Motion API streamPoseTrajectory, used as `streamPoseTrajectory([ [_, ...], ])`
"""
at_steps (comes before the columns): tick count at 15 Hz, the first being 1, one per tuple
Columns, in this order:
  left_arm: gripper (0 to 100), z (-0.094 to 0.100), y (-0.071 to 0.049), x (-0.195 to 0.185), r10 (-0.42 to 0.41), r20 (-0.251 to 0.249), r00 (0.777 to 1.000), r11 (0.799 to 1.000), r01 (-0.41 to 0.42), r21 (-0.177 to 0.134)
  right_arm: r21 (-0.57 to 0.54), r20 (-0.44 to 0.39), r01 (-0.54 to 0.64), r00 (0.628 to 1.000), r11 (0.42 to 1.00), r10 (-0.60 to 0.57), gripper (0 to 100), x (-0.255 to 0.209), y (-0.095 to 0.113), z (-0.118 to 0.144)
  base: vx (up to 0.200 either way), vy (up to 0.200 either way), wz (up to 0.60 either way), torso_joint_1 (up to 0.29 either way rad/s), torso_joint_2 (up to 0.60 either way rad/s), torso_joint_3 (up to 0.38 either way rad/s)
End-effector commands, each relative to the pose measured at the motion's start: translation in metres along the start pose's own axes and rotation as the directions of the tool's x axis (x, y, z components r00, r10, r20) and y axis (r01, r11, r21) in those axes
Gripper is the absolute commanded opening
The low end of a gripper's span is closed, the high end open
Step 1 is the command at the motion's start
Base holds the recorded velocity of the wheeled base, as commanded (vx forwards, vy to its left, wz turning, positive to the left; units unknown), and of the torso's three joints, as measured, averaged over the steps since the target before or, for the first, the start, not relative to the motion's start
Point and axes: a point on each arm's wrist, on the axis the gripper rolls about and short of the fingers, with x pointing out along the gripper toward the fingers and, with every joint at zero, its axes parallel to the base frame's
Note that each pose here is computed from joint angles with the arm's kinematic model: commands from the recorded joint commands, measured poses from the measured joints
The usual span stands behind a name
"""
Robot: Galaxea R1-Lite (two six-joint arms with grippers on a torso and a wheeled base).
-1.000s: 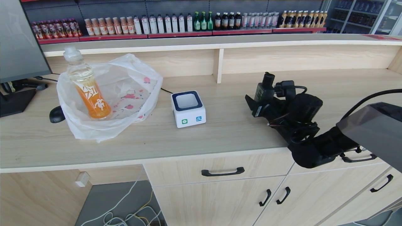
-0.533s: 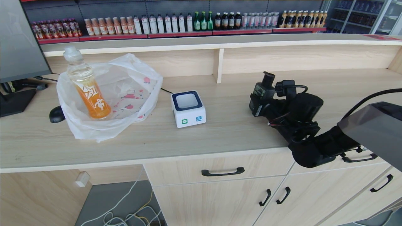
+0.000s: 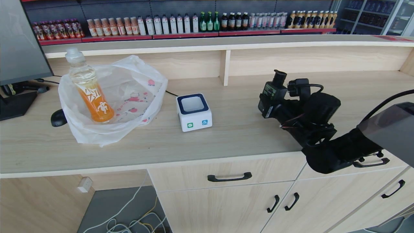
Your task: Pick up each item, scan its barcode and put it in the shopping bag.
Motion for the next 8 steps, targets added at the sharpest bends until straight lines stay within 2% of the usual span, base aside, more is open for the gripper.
streamPoseTrajectory([
  [1,100,0.000,0.000,0.000,0.001,0.000,1.000,1.000,-0.001,-0.001,0.007,0.004,-0.004,1.000,1.000,0.004,0,-0.016,0.001,0.017,0.000,0.000,0.00,0.000,0.00,0.000],
  [8,100,0.000,0.000,0.000,0.001,0.000,1.000,1.000,-0.001,-0.001,0.058,0.043,-0.093,0.995,0.994,0.091,0,-0.078,0.011,0.043,0.000,0.000,0.00,0.000,0.00,0.000],
])
